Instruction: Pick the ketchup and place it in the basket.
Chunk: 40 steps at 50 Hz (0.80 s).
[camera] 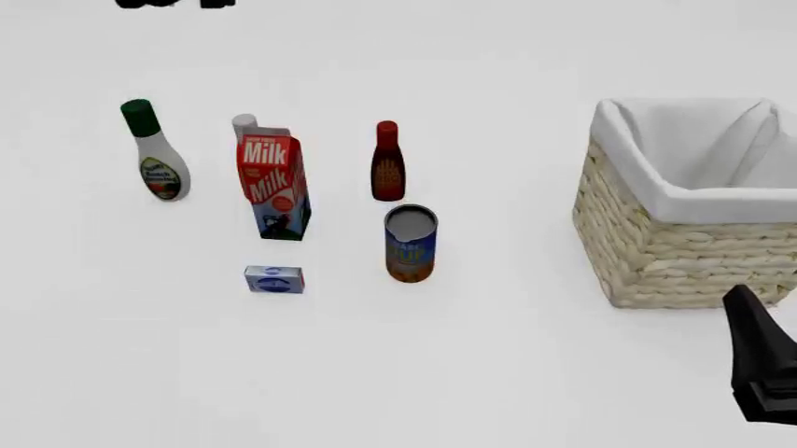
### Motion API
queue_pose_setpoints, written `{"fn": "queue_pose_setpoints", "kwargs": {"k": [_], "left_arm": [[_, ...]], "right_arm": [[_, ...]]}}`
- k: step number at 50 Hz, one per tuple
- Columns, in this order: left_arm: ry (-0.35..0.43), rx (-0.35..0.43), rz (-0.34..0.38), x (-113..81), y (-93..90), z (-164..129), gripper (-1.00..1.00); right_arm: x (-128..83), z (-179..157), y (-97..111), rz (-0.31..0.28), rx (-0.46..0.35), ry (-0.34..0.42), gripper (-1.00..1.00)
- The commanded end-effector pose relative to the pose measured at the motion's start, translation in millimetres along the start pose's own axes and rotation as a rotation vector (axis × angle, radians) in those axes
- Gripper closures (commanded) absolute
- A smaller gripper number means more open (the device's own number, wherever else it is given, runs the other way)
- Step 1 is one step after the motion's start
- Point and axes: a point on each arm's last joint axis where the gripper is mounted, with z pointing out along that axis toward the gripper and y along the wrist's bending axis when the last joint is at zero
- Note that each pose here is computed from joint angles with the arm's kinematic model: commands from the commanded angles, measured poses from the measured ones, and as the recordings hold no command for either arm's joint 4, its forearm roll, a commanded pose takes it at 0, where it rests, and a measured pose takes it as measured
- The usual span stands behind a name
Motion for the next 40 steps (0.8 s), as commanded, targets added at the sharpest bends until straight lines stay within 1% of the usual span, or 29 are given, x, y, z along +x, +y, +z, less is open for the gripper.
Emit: {"fn": "queue_pose_setpoints", "kwargs": {"k": [1, 2, 3, 4, 5, 7, 8, 9, 12, 14, 15, 18, 19, 22, 23, 24, 26, 27, 29, 31, 32, 34, 35, 37, 38, 40], "left_arm": [[0.068, 0.000, -0.010, -10.1, -1.6, 31, -1.00], [0.074, 0.001, 0.015, -10.8, -1.8, 33, -1.00], [0.073, -0.001, 0.015, -12.2, -0.4, 35, -1.00], [0.089, 0.002, 0.012, -11.4, -2.4, 39, -1.00], [0.092, 0.001, 0.023, -11.7, -1.5, 40, -1.00], [0.097, 0.003, 0.008, -14.3, -3.2, 40, -1.00], [0.098, -0.001, 0.019, -16.4, -0.8, 41, -1.00], [0.098, 0.003, 0.010, -18.1, -3.4, 40, -1.00], [0.104, 0.001, 0.014, -19.4, -2.4, 43, -1.00], [0.119, 0.001, -0.004, -16.7, -2.7, 47, -1.00], [0.119, -0.001, 0.008, -16.7, -1.3, 47, -1.00], [0.131, -0.004, 0.006, -15.6, 0.3, 51, -1.00], [0.139, -0.011, 0.002, -14.6, 4.3, 54, -1.00], [0.146, -0.012, 0.007, -13.7, 5.1, 56, -1.00], [0.151, -0.014, -0.003, -13.3, 5.9, 57, -1.00], [0.148, -0.013, 0.012, -14.3, 5.6, 58, -1.00], [0.154, -0.010, -0.009, -13.4, 3.2, 60, -1.00], [0.156, -0.012, 0.004, -12.7, 4.8, 62, -1.00], [0.161, -0.010, -0.007, -11.1, 3.3, 64, -1.00], [0.174, -0.020, -0.017, -7.5, 8.7, 67, -1.00], [0.172, -0.016, -0.001, -7.1, 7.0, 67, -1.00], [0.171, -0.019, -0.013, -6.3, 8.5, 68, -1.00], [0.184, -0.038, -0.029, -3.2, 19.6, 74, -1.00], [0.190, -0.041, -0.027, -2.0, 21.3, 76, -1.00], [0.194, -0.034, -0.031, -0.9, 16.9, 77, -1.00], [0.200, -0.040, -0.033, 0.5, 20.2, 79, -1.00]], "right_arm": [[1, 0, 0, -0.006, 0.006, 0.001, -1.00], [1, 0, 0, -0.005, 0.006, 0.003, -1.00], [1, 1, 0, -0.006, 0.005, 0.003, -1.00], [1, 1, 0, -0.006, 0.005, 0.003, -1.00], [0, 1, 0, -0.005, 0.006, 0.005, -1.00], [1, 1, 0, -0.010, 0.006, 0.004, -1.00], [1, 1, 0, -0.009, 0.007, 0.006, -1.00], [1, 2, -1, -0.010, 0.011, 0.007, -1.00], [1, 2, -1, -0.014, 0.022, 0.009, -1.00], [0, 4, -1, -0.015, 0.022, 0.011, -1.00], [1, 4, -1, -0.014, 0.024, 0.012, -1.00], [1, 4, -1, -0.020, 0.023, 0.013, -1.00], [1, 5, -1, -0.021, 0.024, 0.016, -1.00], [1, 5, -1, -0.024, 0.022, 0.017, -1.00], [1, 6, -1, -0.024, 0.023, 0.019, -1.00], [1, 6, -1, -0.028, 0.020, 0.020, -1.00], [1, 6, -1, -0.030, 0.020, 0.018, -1.00], [1, 7, -1, -0.033, 0.020, 0.020, -1.00], [1, 7, -1, -0.036, 0.018, 0.020, -1.00], [1, 7, -1, -0.041, 0.019, 0.021, -1.00], [1, 6, -2, -0.044, 0.025, 0.020, -1.00], [1, 7, -2, -0.046, 0.024, 0.022, -1.00], [1, 7, -1, -0.045, 0.023, 0.023, -1.00], [1, 8, -1, -0.045, 0.022, 0.024, -1.00], [1, 8, -2, -0.045, 0.025, 0.025, -1.00], [1, 9, -2, -0.048, 0.023, 0.024, -1.00]]}}
